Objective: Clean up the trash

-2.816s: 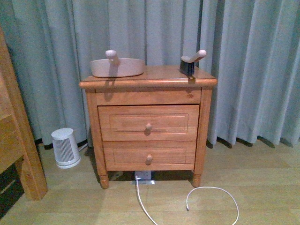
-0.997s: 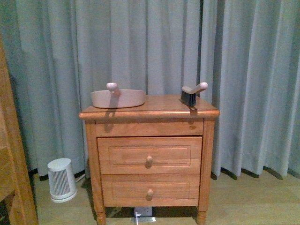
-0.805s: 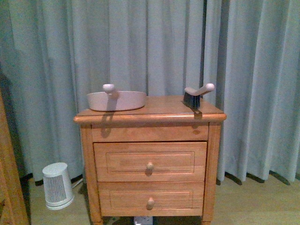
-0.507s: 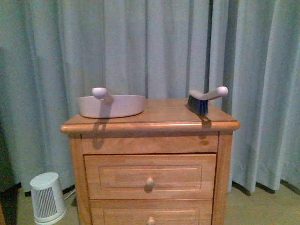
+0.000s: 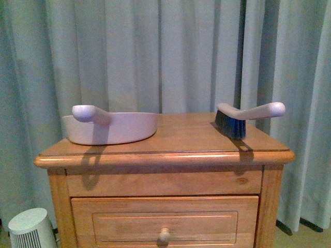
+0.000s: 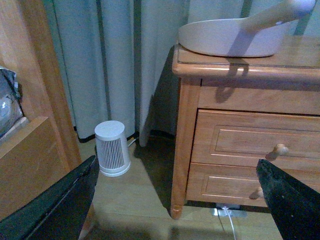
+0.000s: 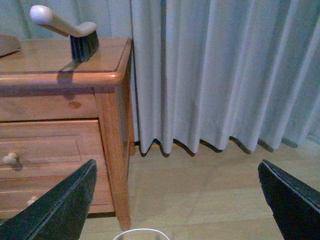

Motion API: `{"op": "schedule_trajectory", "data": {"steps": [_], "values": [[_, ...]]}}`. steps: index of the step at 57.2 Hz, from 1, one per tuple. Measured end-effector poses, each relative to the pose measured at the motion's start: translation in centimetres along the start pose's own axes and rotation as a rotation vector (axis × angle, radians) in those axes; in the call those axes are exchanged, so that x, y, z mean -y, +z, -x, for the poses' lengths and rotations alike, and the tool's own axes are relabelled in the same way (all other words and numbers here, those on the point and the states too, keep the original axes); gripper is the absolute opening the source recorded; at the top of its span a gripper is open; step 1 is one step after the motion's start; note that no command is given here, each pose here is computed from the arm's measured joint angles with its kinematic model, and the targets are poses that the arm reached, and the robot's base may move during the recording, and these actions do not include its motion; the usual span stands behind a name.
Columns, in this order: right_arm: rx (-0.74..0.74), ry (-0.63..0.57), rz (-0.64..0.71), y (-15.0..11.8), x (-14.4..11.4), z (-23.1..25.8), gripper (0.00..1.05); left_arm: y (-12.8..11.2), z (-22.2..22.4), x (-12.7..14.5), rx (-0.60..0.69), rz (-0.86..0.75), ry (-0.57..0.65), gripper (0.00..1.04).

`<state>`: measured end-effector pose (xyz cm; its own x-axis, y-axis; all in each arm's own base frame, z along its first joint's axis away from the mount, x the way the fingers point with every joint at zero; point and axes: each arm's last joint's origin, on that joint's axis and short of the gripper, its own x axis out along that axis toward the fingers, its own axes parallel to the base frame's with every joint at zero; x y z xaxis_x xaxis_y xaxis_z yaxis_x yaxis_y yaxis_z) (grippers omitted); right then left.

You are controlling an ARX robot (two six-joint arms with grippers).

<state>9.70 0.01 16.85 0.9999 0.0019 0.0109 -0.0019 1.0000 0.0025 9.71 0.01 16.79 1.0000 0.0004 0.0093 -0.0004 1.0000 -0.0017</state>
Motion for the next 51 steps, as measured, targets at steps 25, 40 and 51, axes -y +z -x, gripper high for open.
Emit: {"op": "schedule_trajectory", "data": {"steps": [25,40,51], "values": [[0.000,0.000,0.000,0.0,0.0,0.0,0.97,0.0,0.0,0.0,0.000,0.000,0.000,0.97],[0.000,0.000,0.000,0.0,0.0,0.0,0.97,-0.1,0.0,0.0,-0.037,0.030,-0.028,0.97],[0.000,0.000,0.000,0.0,0.0,0.0,0.97,0.9,-1.0,0.2,-0.324,0.259,-0.116,0.97]]}}
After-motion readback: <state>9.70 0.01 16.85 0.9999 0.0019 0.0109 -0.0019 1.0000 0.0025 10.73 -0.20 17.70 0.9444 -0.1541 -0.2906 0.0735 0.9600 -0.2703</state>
